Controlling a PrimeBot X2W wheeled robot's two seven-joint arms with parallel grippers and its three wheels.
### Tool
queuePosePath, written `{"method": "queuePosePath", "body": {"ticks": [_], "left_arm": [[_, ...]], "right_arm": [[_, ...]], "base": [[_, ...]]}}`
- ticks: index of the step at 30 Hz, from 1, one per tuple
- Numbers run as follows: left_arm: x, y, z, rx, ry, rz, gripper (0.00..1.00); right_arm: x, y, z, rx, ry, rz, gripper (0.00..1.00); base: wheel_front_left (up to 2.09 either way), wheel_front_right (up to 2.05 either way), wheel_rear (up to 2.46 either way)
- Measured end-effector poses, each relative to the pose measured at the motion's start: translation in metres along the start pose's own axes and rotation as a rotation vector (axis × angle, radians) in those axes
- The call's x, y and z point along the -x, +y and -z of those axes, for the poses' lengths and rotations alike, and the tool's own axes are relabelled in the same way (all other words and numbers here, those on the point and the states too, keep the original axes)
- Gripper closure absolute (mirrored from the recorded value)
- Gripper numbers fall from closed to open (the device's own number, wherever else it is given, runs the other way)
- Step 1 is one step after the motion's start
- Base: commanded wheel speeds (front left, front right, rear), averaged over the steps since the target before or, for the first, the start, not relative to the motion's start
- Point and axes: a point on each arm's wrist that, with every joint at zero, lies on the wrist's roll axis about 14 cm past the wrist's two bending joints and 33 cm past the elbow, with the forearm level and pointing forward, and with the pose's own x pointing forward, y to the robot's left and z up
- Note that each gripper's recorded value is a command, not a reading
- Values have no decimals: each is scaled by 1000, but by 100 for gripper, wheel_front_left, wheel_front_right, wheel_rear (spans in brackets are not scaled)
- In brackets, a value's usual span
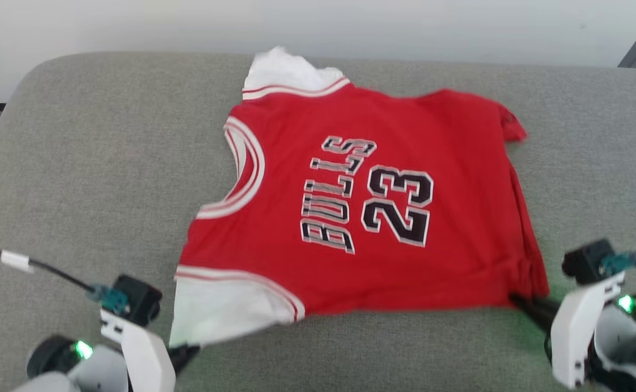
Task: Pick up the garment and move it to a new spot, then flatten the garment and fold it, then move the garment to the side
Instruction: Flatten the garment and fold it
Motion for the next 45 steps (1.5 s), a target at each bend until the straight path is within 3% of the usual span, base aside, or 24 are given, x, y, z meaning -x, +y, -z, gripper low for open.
{"method": "queuePosePath", "body": {"ticks": [9, 15, 20, 26, 34, 39, 45], "left_arm": [[12, -26, 44, 73, 138, 45, 100], [12, -23, 36, 74, 131, 38, 100], [16, 3, -2, -23, 31, -29, 100], [19, 32, -77, -220, -160, -99, 100], [-10, 49, -150, -390, -295, -115, 100], [-46, 56, -171, -414, -304, -97, 100], [-92, 69, -159, -381, -208, -85, 100]], "right_arm": [[29, 19, 47, -42, 143, -40, 100], [34, 20, 44, -88, 113, -34, 100], [37, 14, 27, -135, 31, -6, 100], [36, 5, 1, -140, -56, 41, 100], [17, -16, -46, -118, -157, 113, 100], [-6, -29, -54, -106, -142, 137, 100], [-35, -40, -45, -121, -81, 147, 100]], "base": [[0, 0, 0], [0, 0, 0], [0, 0, 0], [0, 0, 0], [0, 0, 0], [0, 0, 0], [0, 0, 0]]}}
